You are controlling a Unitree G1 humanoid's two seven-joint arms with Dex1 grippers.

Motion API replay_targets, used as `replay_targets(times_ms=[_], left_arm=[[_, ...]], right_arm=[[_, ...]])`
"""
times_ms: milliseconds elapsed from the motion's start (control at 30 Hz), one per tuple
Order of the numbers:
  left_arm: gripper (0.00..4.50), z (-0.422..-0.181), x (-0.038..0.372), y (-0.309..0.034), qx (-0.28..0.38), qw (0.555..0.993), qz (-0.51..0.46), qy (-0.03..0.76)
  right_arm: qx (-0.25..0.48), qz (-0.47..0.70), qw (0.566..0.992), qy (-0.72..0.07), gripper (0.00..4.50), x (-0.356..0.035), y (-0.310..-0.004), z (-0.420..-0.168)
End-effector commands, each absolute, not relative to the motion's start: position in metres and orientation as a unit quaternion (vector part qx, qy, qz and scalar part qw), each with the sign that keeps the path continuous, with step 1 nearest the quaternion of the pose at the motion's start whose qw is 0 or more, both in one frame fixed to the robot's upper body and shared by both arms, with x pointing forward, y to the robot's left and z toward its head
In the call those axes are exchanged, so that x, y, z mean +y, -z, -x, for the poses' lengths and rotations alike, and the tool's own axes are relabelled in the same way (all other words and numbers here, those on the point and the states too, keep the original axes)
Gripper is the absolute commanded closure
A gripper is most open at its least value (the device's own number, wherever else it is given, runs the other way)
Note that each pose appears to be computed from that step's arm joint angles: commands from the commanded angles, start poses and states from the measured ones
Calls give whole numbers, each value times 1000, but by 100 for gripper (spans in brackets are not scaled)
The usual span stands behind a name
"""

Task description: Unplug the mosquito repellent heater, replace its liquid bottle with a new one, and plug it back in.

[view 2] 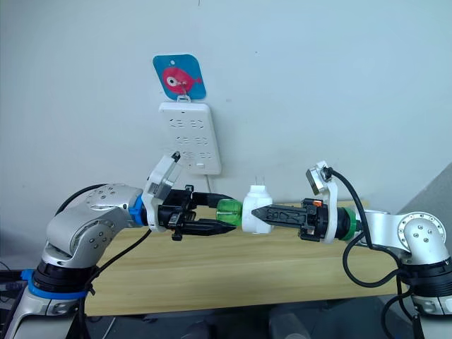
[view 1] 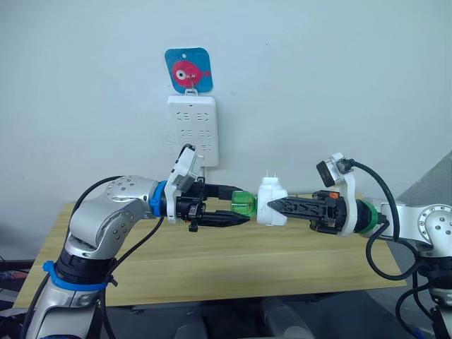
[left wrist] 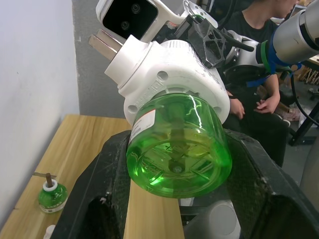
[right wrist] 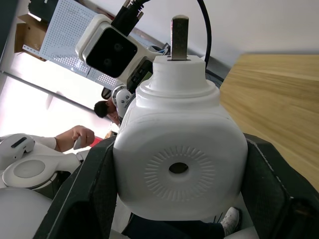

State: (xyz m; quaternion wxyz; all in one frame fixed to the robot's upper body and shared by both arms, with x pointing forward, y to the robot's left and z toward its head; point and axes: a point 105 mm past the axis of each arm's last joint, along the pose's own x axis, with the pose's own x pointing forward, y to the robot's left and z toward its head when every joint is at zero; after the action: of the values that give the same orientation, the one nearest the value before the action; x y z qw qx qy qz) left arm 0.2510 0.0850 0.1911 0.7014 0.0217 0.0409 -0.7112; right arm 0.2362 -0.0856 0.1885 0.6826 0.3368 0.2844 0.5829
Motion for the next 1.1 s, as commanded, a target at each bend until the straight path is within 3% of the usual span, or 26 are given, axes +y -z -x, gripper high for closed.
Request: replay_targets(times_ms=[33, 200, 233, 333, 367, 500, 600, 667, 767, 867, 933, 1100], left_arm=[[222, -247, 83, -198, 26, 693, -25, 720], [222, -249, 83, -197, 25, 698, -27, 715], [222, -249, 83, -197, 25, 699, -25, 714], [222, -252, 82, -199, 24, 705, -20, 709], [222, -253, 82, -199, 25, 706, -20, 708], [222, -257, 83, -202, 28, 715, -7, 698], [222, -259, 85, -202, 35, 719, 1, 694], [222, -259, 86, -200, 47, 716, 2, 697], [222, -257, 89, -198, 60, 710, 11, 701], [222, -254, 90, -197, 76, 700, 28, 710], [222, -252, 91, -197, 86, 693, 43, 714], [222, -251, 90, -201, 103, 679, 89, 721]], right_arm=[[270, -335, 670, -605, 155, -85, -199, -229], [263, -338, 665, -612, 155, -86, -202, -228], [261, -338, 664, -613, 99, -86, -203, -228], [262, -335, 665, -614, 12, -88, -203, -227], [263, -334, 666, -613, 1, -88, -202, -226], [290, -275, 689, -605, 0, -96, -197, -215], [294, -155, 733, -594, 0, -105, -181, -208], [266, -73, 772, -572, 0, -117, -172, -217], [216, -48, 793, -568, 89, -132, -187, -231], [154, -75, 806, -567, 202, -140, -224, -247], [135, -99, 798, -580, 276, -140, -246, -249], [115, -106, 779, -607, 450, -122, -263, -253]])
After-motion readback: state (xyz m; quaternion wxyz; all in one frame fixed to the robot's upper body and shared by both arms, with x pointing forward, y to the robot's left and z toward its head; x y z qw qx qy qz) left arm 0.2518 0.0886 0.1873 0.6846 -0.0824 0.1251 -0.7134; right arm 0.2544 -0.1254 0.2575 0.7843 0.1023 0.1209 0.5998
